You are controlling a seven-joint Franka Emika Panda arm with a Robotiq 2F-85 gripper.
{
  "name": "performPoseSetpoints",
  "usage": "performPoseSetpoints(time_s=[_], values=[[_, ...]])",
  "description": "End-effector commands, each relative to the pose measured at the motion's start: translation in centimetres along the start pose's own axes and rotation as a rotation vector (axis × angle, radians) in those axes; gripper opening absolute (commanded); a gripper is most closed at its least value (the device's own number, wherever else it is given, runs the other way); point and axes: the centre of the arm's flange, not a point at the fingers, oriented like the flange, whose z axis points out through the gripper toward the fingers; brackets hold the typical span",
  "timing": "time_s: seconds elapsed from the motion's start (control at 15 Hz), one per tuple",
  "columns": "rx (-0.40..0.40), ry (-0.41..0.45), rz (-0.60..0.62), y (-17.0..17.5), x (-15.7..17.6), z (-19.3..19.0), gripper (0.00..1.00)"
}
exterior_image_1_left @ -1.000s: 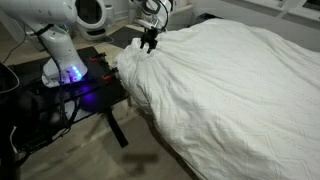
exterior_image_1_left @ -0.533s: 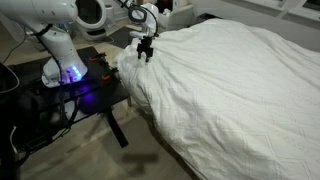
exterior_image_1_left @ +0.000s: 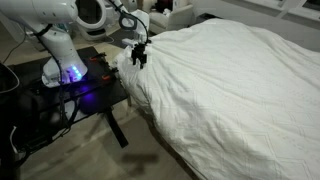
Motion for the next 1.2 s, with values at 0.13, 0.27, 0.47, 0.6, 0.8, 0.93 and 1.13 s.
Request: performPoseSetpoints(time_s=[0.13,0.27,0.47,0.6,0.8,0.93,1.13], values=[[-0.095,0.139,0.002,0.6,-1.6,1.3,1.0],[-0.122,0.165,-0.005,0.5,-1.6,1.8,1.0],[-0.099,0.161,-0.016,0.1,-1.4,3.0,0.75],[-0.073,0.147,-0.015,0.0,-1.3,3.7,0.66],[-0.038,0.135,0.004,0.3,-1.4,4.1,0.42],[-0.02,0.13,0.019,0.7,-1.4,4.1,0.27],[-0.004,0.108,0.041,1.3,-1.3,3.9,0.05]])
